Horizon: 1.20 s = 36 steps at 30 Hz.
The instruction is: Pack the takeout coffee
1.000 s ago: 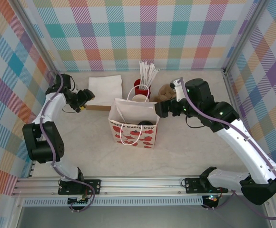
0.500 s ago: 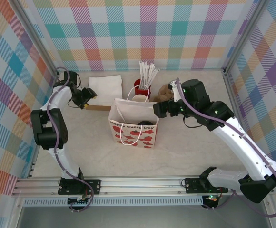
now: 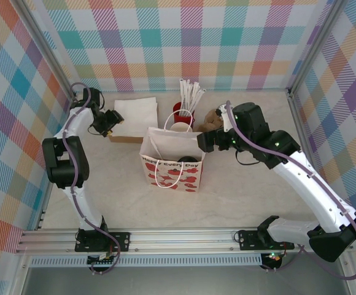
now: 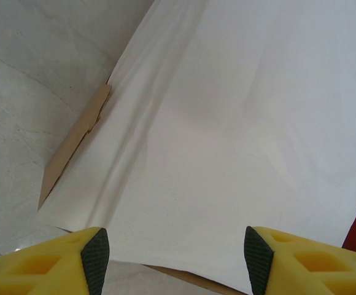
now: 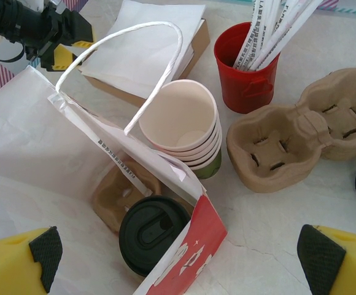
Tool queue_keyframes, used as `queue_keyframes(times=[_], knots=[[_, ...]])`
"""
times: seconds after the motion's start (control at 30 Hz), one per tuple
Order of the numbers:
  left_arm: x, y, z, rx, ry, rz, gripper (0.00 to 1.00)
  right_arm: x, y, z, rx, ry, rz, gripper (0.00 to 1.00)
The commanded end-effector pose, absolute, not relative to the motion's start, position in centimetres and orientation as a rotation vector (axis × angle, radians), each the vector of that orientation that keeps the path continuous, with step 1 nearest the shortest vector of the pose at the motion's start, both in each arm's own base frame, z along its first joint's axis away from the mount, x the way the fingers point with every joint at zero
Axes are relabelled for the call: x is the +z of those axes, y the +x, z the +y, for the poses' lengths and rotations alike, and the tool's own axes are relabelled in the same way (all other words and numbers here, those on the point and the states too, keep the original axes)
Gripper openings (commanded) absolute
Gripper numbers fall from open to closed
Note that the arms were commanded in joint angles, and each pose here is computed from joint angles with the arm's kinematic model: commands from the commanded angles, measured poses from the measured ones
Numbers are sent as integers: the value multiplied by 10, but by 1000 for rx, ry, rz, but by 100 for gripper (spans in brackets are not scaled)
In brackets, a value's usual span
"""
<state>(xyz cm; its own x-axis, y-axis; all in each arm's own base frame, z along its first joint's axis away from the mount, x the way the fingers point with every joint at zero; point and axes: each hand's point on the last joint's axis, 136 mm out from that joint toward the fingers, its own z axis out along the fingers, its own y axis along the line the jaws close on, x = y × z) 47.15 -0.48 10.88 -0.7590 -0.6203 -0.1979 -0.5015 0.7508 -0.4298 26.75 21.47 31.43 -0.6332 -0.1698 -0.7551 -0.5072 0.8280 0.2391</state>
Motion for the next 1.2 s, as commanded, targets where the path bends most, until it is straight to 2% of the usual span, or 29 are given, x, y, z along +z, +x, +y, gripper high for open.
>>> queue_keyframes(times=[0.0,0.87,1.17], knots=[[104,471,-5,-466,-880,2652,62,314,272,215,570,-466,2230,100],[76,465,-13,-205,-764,2795,64,307,273,216,570,-466,2249,100],[60,462,-16,27,-624,2878,61,305,273,216,567,-464,2253,100]])
